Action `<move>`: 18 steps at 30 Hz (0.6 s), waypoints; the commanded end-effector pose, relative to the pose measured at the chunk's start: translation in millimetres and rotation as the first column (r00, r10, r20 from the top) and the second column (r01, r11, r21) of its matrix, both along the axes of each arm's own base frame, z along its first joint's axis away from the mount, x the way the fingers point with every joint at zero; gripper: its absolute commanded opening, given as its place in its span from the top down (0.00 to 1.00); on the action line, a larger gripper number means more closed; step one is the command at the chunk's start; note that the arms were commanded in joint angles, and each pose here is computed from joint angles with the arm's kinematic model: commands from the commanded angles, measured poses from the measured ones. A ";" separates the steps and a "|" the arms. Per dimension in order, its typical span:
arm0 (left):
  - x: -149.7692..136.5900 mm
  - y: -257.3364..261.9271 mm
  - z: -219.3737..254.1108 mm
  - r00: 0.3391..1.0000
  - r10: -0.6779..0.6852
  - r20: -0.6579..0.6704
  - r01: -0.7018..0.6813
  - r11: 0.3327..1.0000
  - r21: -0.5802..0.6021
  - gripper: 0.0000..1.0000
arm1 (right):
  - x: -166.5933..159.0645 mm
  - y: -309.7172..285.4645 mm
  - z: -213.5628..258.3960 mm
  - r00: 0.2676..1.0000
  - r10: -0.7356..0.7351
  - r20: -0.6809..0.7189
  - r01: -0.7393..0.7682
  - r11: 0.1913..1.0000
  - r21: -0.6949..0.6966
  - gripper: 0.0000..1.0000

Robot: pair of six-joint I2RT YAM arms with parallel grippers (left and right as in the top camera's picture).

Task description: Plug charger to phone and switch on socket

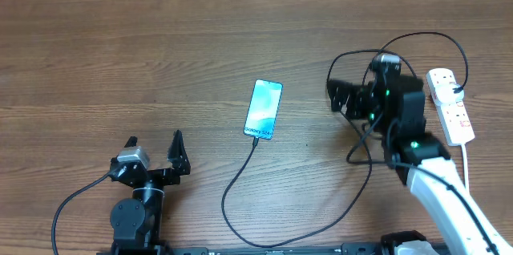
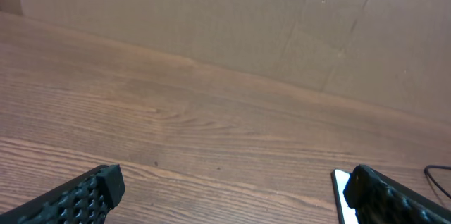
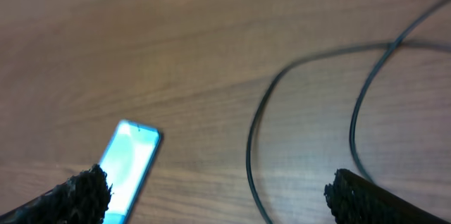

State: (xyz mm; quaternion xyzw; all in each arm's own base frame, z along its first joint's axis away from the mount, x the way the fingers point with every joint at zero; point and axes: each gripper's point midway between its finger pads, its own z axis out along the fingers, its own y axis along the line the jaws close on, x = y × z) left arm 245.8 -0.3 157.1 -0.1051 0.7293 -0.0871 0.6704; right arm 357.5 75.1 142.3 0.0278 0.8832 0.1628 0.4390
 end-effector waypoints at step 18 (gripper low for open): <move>-0.2 4.0 0.3 1.000 0.017 0.008 -0.017 1.000 0.019 0.01 | -81.5 -22.1 -61.8 0.982 -0.056 0.182 0.058 0.998 -0.005 0.00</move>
